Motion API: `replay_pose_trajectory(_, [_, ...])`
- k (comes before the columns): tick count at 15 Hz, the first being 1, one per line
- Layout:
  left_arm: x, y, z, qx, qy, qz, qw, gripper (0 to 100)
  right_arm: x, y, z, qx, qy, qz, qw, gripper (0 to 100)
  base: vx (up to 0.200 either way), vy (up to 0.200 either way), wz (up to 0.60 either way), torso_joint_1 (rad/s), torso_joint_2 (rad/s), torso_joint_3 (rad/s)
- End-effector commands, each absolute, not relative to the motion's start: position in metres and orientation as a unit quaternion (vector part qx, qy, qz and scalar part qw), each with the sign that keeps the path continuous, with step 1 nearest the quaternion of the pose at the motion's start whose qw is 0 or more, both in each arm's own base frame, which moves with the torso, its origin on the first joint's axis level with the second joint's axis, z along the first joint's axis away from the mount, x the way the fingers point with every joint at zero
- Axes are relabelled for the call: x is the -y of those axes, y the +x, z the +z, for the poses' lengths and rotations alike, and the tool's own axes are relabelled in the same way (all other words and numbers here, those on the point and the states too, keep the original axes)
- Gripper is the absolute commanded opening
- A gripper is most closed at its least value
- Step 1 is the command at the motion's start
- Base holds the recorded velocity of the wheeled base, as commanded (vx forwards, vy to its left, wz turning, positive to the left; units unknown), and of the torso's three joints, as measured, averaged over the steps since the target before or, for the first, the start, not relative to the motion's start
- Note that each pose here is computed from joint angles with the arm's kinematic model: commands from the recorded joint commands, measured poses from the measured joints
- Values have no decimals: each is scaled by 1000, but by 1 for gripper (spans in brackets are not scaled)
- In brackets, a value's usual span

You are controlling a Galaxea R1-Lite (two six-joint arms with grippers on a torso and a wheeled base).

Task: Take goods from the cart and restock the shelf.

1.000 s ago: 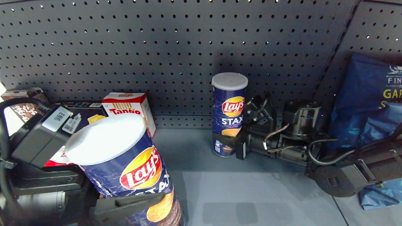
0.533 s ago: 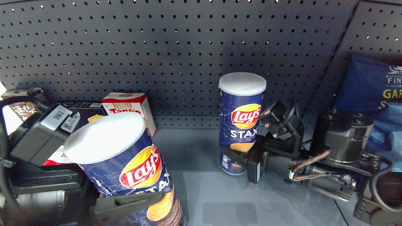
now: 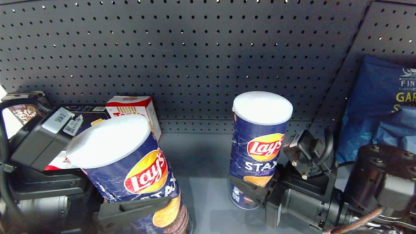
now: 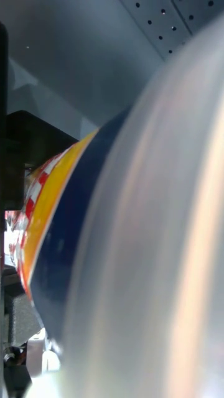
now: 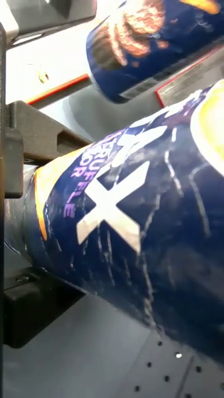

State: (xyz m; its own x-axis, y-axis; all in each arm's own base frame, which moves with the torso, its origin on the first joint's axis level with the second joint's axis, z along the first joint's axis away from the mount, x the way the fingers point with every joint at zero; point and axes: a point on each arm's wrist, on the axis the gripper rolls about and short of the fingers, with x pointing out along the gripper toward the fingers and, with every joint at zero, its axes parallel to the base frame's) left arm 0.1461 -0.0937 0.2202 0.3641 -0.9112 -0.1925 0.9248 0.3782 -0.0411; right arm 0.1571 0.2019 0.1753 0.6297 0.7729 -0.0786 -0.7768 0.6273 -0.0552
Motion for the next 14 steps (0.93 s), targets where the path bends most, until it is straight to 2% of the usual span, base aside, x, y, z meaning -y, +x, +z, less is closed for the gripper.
replay_pose_trajectory(1, [94,147,219,-95,37,-556,825,0,-199,152,166,-34,-47,429,902,0,0,0,0,0,0,0])
replay_pose_trajectory(14, [94,147,217,-99,37,-552,827,0,-203,144,147,-72,-54,437,895,0,0,0,0,0,0,0])
